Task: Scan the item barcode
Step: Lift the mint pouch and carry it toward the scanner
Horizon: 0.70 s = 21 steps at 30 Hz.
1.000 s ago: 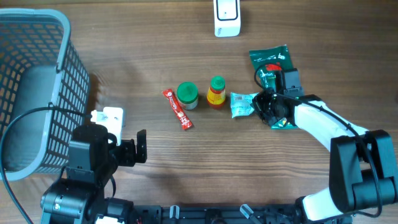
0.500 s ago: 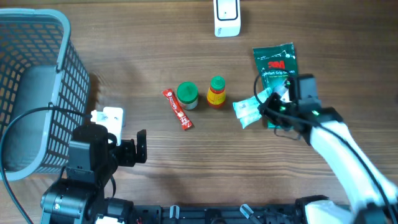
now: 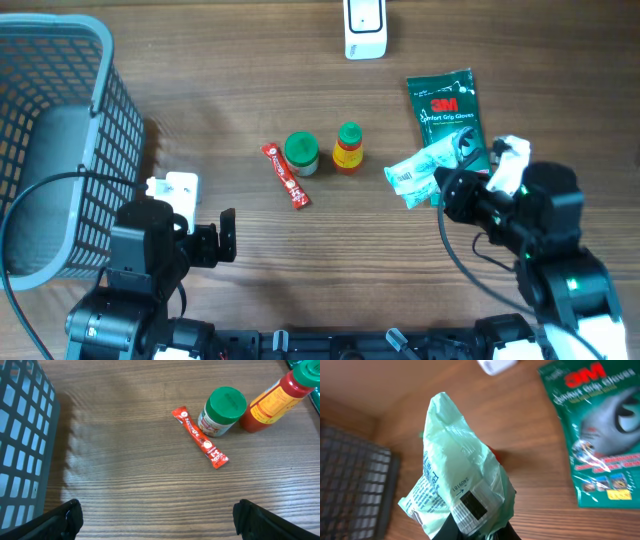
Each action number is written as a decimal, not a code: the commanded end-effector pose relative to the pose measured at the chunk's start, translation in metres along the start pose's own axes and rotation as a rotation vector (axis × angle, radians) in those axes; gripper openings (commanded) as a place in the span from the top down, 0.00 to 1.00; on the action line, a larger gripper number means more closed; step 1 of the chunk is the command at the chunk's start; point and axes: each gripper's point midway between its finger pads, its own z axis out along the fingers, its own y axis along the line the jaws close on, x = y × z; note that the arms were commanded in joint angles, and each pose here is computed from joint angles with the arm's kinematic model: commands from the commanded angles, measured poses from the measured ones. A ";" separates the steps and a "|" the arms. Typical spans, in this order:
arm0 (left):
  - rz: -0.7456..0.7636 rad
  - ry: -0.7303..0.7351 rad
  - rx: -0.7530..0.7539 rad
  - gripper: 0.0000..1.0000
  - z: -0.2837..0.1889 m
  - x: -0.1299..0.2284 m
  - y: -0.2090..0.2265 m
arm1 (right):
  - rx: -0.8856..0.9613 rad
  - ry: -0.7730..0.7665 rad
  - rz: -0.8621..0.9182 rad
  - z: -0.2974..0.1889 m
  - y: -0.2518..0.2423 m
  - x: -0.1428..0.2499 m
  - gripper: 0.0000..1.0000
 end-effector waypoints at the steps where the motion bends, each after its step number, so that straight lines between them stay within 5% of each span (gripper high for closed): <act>1: -0.009 -0.004 0.009 0.00 0.000 0.001 -0.002 | -0.131 -0.001 -0.034 -0.013 0.026 0.001 0.93; 5: -0.009 -0.004 0.009 0.00 0.000 0.001 -0.002 | -0.337 0.065 -0.072 -0.021 0.063 0.009 0.83; 7: -0.009 -0.004 0.009 0.00 0.000 0.001 -0.002 | -0.377 0.066 -0.088 -0.024 0.070 0.009 0.94; 21: -0.009 -0.004 0.009 0.00 0.000 0.001 -0.002 | -0.282 -0.131 -0.481 -0.020 0.062 -0.020 0.95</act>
